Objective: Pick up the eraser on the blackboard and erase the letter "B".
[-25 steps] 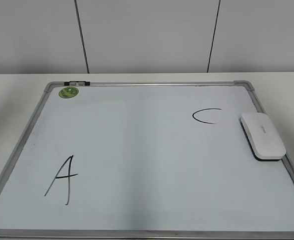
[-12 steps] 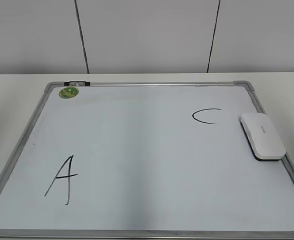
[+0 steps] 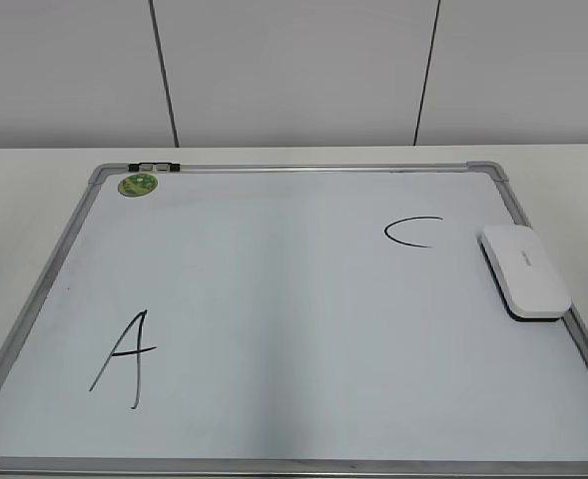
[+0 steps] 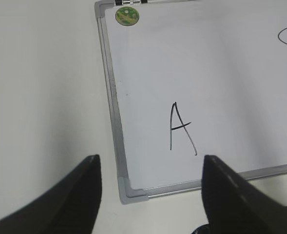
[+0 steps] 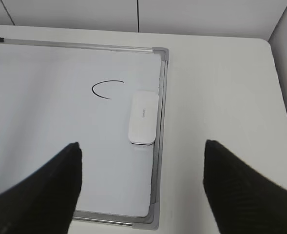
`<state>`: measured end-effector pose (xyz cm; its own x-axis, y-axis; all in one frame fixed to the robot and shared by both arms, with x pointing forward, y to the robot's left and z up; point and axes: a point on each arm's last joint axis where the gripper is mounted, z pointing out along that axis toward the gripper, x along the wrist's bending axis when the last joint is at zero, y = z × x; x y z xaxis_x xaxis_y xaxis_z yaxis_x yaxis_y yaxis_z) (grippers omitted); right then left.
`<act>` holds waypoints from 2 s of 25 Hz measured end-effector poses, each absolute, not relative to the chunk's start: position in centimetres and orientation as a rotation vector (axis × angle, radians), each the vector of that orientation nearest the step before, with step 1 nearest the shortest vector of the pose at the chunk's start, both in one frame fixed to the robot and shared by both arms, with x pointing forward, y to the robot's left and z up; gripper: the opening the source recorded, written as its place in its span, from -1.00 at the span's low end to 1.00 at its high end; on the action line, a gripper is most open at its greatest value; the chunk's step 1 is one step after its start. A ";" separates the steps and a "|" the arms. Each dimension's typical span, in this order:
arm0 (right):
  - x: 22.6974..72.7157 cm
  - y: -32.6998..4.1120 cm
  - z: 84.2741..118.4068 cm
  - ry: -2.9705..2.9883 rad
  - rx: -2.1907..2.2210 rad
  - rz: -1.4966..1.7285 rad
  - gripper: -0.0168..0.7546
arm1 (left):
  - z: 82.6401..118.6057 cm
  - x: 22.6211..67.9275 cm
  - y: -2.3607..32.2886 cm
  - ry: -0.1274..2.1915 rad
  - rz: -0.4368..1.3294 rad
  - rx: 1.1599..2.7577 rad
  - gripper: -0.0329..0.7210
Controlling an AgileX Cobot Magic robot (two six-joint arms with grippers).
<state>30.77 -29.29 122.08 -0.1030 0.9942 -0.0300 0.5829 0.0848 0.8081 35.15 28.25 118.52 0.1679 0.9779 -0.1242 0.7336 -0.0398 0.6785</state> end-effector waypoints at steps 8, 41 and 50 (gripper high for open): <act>25.3 -29.7 118.1 1.717 1.524 0.903 0.58 | 115.3 30.7 28.1 1.604 0.494 1.810 0.34; 26.3 -30.0 104.6 1.837 1.629 0.714 0.58 | 104.7 28.1 29.4 1.687 0.639 1.855 0.34; 26.3 -30.0 104.6 1.836 1.628 0.716 0.58 | 104.7 28.2 29.4 1.688 0.641 1.852 0.33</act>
